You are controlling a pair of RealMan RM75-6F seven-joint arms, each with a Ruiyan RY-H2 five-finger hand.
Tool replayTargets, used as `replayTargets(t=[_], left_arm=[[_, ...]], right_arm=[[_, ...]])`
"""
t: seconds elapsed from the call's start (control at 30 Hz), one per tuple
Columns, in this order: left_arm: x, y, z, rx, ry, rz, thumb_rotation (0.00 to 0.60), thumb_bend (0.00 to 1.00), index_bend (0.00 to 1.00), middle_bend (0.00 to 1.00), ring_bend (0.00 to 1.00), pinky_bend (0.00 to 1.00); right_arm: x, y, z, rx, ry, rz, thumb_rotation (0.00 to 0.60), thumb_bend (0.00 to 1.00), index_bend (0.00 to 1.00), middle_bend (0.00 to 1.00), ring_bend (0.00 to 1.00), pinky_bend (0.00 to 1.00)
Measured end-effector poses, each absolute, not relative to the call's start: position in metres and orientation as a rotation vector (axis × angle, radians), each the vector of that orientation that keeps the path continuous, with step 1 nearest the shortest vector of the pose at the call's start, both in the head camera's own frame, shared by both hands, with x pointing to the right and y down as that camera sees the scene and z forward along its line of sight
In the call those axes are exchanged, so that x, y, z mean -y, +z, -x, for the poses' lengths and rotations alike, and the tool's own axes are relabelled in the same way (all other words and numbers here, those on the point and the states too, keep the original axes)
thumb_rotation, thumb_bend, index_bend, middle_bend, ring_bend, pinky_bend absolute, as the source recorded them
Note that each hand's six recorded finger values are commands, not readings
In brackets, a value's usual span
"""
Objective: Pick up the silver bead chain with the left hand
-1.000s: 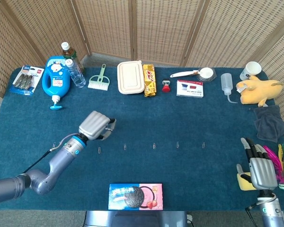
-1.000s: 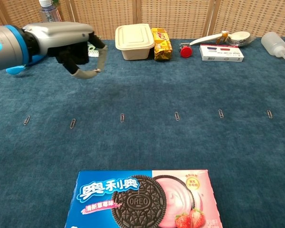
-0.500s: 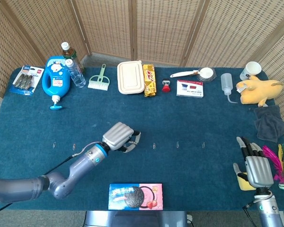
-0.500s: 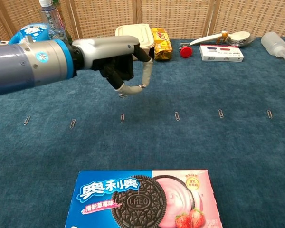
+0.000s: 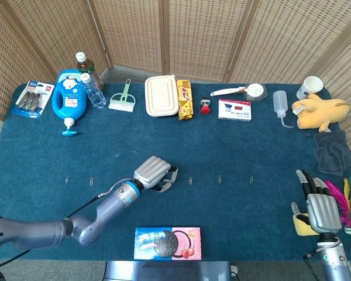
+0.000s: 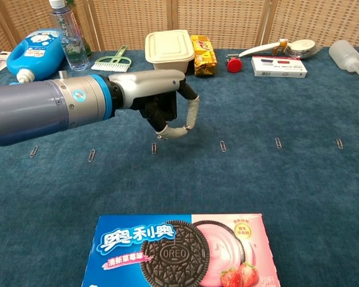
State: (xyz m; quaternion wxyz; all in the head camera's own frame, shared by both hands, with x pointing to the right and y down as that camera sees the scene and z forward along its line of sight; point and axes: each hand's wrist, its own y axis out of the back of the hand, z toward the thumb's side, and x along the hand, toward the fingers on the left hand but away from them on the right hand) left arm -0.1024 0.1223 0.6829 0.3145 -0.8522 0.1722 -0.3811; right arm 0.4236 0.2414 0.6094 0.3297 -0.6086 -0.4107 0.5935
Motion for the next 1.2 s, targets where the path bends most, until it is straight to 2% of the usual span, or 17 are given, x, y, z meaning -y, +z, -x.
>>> replayTargets(t=[0.3,0.63,0.8,1.0,1.2], left_arm=[[-0.129,0.692,0.104,-0.424,-1.026,2.221,0.600,0.74,0.59,1.00,1.00,1.00],[-0.122,0.690,0.105,-0.454,-1.025,2.212,0.600,0.74,0.59,1.00,1.00,1.00],[-0.099,0.678,0.122,-0.511,-1.029,2.153,0.600,0.74,0.59,1.00,1.00,1.00],[-0.058,0.663,0.165,-0.566,-1.086,2.012,0.600,0.74,0.59,1.00,1.00,1.00],[-0.034,0.667,0.193,-0.621,-1.160,1.925,0.600,0.74,0.59,1.00,1.00,1.00]], right_arm=[[-0.245,0.609,-0.427,1.088,1.559,1.590,0.600,0.39,0.00,0.08,0.17,0.15],[-0.247,0.608,-0.430,1.106,1.556,1.583,0.600,0.39,0.00,0.08,0.17,0.15],[-0.245,0.609,-0.428,1.101,1.553,1.589,0.600,0.39,0.00,0.08,0.17,0.15],[-0.242,0.612,-0.424,1.086,1.550,1.597,0.600,0.39,0.00,0.08,0.17,0.15],[-0.242,0.616,-0.421,1.078,1.558,1.600,0.600,0.39,0.00,0.08,0.17,0.15]])
